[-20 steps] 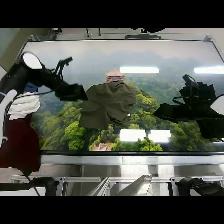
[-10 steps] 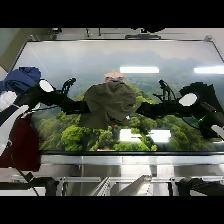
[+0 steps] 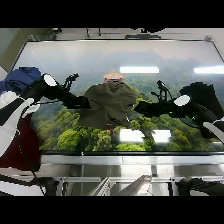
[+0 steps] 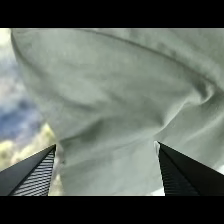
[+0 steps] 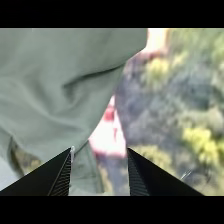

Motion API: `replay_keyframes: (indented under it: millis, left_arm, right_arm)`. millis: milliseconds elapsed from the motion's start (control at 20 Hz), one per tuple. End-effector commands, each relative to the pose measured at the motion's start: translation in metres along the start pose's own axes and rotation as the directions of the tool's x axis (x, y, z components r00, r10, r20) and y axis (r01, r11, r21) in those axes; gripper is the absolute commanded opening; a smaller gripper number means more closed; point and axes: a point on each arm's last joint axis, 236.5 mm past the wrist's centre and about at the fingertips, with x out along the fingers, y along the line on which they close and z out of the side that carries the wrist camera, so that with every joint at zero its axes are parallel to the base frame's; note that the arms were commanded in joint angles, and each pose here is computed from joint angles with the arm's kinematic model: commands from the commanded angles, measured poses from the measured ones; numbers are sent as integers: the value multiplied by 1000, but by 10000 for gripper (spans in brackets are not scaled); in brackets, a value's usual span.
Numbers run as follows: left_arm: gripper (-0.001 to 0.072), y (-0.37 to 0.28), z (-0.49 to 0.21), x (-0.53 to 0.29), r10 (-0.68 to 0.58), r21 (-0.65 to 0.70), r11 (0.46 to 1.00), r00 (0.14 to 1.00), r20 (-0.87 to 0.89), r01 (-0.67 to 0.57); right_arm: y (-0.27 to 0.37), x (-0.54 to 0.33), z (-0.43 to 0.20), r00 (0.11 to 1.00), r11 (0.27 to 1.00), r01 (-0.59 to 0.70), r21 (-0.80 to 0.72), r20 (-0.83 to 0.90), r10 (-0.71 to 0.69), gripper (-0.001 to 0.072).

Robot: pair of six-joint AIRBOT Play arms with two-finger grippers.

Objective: Fold the shirts.

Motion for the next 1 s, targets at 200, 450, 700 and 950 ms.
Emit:
replay_keyframes:
  millis: [200,450,700,950]
  left_arm:
    - [688,38,-2,-29,41,-53,998,999,25,-40]
    - [688,7,8,1,-115,-66,991,993,36,117]
    - [687,-12,11,25,-116,-17,993,993,27,116]
    - [96,-12,14,25,-112,-15,993,993,38,113]
  right_arm:
    - [-11,9,5,1000,1000,19,22,19,-19,388]
    - [-5,22,5,999,998,-37,55,22,36,388]
    - [8,47,3,995,993,-103,66,10,102,387]
    - [23,65,10,987,983,-155,98,-16,158,294]
